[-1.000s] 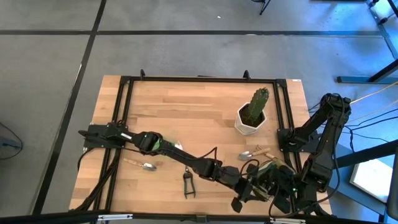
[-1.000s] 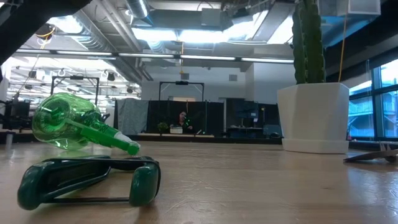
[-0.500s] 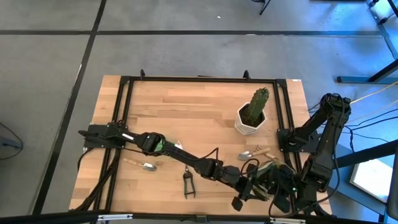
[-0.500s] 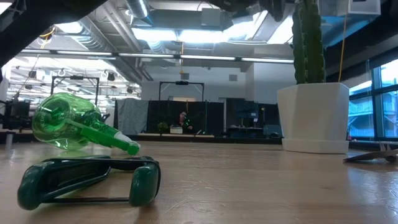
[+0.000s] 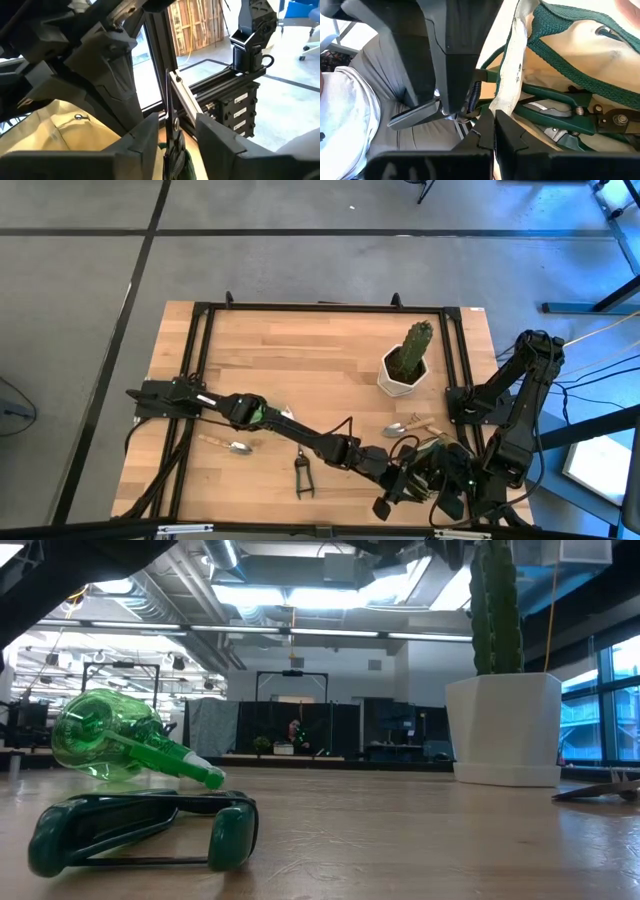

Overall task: Pick & Place Garden tools in Gardening bag
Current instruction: Put the top grafting pruner into the side pocket of the white bag

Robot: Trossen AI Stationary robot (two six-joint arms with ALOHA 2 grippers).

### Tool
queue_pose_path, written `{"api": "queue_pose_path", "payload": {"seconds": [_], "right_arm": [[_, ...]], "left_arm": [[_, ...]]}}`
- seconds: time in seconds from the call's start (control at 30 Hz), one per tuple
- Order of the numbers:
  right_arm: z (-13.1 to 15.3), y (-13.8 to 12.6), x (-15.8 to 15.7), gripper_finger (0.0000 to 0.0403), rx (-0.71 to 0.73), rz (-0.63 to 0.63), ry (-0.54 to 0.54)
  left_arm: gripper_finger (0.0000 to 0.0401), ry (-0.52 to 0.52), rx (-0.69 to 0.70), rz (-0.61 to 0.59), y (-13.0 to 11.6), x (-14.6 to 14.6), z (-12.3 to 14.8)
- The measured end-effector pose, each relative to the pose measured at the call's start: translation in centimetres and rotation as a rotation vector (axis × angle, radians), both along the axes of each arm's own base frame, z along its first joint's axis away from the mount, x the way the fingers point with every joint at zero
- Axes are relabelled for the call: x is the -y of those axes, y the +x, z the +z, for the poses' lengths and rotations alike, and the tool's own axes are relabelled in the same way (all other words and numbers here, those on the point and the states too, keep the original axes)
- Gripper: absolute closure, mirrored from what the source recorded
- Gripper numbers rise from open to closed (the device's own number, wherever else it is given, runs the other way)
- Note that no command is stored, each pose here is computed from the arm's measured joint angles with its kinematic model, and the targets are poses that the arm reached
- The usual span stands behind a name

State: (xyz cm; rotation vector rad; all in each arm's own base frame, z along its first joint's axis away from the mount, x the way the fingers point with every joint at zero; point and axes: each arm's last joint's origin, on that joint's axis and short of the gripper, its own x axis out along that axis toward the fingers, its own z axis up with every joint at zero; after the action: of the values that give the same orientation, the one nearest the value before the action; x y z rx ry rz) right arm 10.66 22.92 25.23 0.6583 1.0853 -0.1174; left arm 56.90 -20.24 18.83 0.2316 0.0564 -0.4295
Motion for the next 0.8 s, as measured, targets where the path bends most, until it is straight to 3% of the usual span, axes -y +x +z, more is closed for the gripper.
{"api": "queue_pose_path", "payload": {"seconds": [0.23, 0.8], "right_arm": [[0.0, 0.0, 0.0, 0.0403, 0.006, -0.003, -0.008], [0.0, -1.0, -0.3, 0.0403, 0.039, -0.005, -0.015]], "left_arm": [[0.0385, -0.009, -0.041, -0.029, 0.1, -0.6, -0.3], [0.0398, -0.010, -0.041, 0.080, -0.1, 0.1, -0.9]]}}
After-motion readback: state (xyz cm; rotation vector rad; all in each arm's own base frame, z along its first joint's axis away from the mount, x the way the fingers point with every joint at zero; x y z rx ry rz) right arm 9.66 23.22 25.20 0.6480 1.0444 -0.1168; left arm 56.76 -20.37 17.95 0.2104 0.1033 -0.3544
